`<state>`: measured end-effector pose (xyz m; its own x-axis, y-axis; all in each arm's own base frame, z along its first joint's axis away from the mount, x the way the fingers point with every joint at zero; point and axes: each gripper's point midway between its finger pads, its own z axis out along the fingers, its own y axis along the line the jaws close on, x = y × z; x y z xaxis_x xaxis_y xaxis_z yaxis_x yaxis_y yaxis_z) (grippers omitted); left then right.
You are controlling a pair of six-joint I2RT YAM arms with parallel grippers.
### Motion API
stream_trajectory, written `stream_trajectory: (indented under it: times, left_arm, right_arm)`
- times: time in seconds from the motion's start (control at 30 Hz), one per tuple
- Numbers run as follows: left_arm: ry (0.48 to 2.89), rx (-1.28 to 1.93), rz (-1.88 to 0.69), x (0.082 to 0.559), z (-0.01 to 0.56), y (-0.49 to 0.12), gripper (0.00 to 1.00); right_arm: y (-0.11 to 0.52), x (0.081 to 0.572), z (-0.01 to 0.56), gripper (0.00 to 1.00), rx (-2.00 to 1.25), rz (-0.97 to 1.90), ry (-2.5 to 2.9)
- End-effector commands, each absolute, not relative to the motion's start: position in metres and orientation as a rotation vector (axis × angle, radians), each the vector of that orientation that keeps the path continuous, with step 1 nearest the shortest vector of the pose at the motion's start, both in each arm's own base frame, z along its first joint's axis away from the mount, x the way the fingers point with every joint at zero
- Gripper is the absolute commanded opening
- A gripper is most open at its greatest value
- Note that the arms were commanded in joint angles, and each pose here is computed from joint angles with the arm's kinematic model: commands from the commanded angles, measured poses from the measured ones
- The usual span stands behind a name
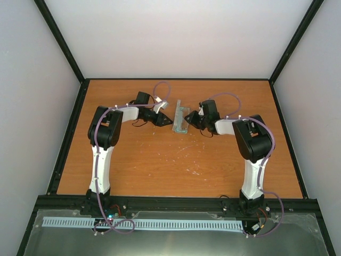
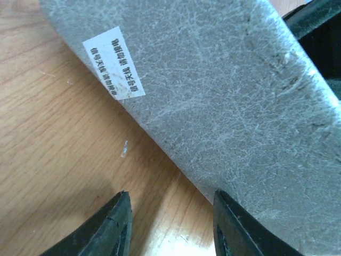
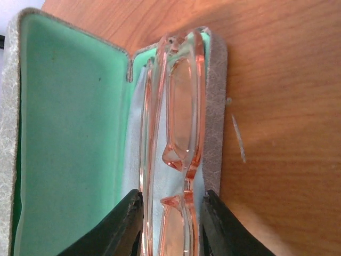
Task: Organize the sunglasses
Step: Adjust the sunglasses in the sunglasses case.
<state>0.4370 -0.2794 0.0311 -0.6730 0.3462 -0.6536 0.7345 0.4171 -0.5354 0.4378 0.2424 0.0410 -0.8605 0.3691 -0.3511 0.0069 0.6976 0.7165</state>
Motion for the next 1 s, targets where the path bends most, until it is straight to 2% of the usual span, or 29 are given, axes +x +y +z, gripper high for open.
stream_trajectory:
  times: [0.0, 0.4, 0.7, 0.83, 0.97]
  left_arm:
    - [2.175, 0.938, -1.169, 0.438, 0.052, -0.284, 0.43]
    - [2.182, 0.933, -1.185, 0.438, 0.048, -0.285, 0.43]
    - [2.180, 0.934, -1.175, 0.440, 0.050, -0.285, 0.43]
    - [2.165, 0.943, -1.138, 0.443, 0.059, -0.283, 0.43]
    - [2.134, 0.943, -1.148, 0.445, 0.076, -0.286, 0.43]
  right_arm:
    - [0.259, 0.437, 0.031, 0.28, 0.248, 1.045, 2.468]
    - [0.240, 0.428, 0.070, 0.31, 0.177, 0.899, 2.428]
    - [0.259, 0.435, 0.077, 0.10, 0.127, 0.964, 2.402]
    - [0.231, 0.439, 0.075, 0.03, 0.204, 0.875, 2.371]
    - [0.203, 0.449, 0.068, 0.03, 0.263, 0.855, 2.364]
